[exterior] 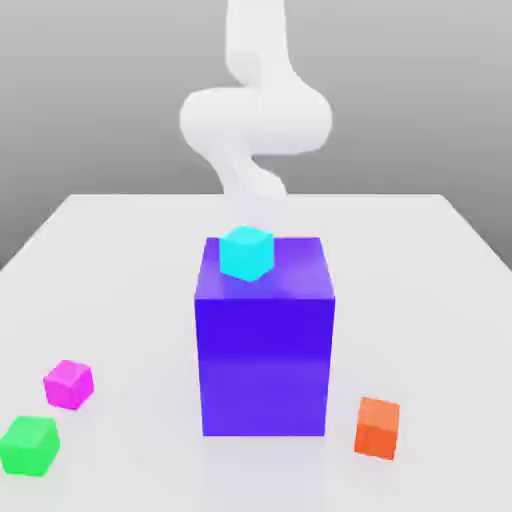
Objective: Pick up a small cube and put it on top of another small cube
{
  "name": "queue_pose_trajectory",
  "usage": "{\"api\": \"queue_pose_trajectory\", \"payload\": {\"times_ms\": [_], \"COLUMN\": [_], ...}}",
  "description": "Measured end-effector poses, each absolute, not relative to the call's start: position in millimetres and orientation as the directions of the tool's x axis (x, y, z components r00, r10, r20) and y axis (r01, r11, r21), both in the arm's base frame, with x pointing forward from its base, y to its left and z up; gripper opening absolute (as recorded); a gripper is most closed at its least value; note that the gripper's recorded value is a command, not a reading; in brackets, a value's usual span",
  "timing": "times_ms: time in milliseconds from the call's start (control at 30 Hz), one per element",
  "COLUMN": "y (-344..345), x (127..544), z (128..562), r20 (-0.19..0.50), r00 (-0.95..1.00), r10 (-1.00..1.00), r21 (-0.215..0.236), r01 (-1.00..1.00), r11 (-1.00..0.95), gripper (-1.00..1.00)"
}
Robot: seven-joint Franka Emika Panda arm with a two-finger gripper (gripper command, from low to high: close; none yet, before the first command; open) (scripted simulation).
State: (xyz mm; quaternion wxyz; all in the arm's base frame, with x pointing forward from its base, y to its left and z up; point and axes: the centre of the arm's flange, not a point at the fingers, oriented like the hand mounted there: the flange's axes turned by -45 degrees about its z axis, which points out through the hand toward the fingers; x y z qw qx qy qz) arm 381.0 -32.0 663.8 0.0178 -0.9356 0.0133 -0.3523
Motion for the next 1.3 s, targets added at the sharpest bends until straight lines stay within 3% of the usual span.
{"api": "queue_pose_trajectory", "payload": {"times_ms": [200,400,600,767,900,1100,1133,1300], "y": [-106.2,-171.4,-233.8,-269.5,-276.1,-275.2,-274.4,-274.2], "x": [433.0,433.7,383.6,316.8,306.4,304.4,303.8,303.8], "z": [533.5,400.8,281.4,204.5,175.8,133.3,127.8,127.7], "r20": [0.503,0.341,0.171,0.028,0.007,0.002,0.001,0.000], "r00": [0.858,0.925,0.952,0.952,0.952,0.951,0.951,0.951], "r10": [-0.099,-0.167,-0.253,-0.306,-0.306,-0.308,-0.309,-0.309], "r21": [-0.105,-0.125,-0.090,-0.017,0.007,0.005,0.003,0.001], "r01": [-0.053,-0.131,-0.240,-0.305,-0.307,-0.308,-0.309,-0.309], "r11": [-0.993,-0.983,-0.966,-0.952,-0.952,-0.951,-0.951,-0.951], "gripper": [0.00,0.00,0.00,0.00,0.00,0.00,-1.00,-1.00]}}
